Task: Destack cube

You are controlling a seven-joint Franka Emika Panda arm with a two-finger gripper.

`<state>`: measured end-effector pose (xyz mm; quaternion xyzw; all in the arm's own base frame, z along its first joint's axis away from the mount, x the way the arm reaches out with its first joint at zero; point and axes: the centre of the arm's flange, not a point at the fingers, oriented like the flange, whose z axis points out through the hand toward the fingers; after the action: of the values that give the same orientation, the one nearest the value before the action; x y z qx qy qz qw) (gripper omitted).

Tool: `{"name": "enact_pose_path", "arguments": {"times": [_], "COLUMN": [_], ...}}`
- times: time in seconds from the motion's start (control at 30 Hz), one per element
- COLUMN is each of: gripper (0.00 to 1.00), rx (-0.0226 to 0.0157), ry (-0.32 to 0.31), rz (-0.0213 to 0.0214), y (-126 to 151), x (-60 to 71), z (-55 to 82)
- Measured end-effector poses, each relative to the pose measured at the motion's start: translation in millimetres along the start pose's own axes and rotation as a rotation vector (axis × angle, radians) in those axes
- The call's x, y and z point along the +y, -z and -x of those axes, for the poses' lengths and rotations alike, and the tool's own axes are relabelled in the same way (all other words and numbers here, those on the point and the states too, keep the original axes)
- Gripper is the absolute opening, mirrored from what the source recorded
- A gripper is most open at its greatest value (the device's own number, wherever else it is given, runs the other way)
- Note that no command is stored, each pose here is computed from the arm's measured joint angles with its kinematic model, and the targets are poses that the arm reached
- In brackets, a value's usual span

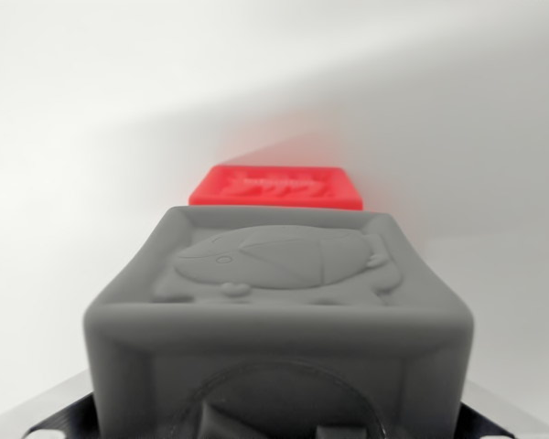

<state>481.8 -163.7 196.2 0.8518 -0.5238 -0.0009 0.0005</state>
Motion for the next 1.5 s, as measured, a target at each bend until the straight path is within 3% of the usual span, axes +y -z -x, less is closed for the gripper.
{"name": "enact_pose_path", "arguments": {"times": [0.7, 1.33, 1.5], "gripper": [0.00, 0.00, 0.00], "rx": [0.0011, 0.0000, 0.0036], "ry": [0.000, 0.000, 0.005], "rz": [-0.0029, -0.0057, -0.0101], "y": [46.5, 101.1, 113.7], "x": [0.3, 0.4, -0.4], "z": [0.2, 1.1, 0.9]}}
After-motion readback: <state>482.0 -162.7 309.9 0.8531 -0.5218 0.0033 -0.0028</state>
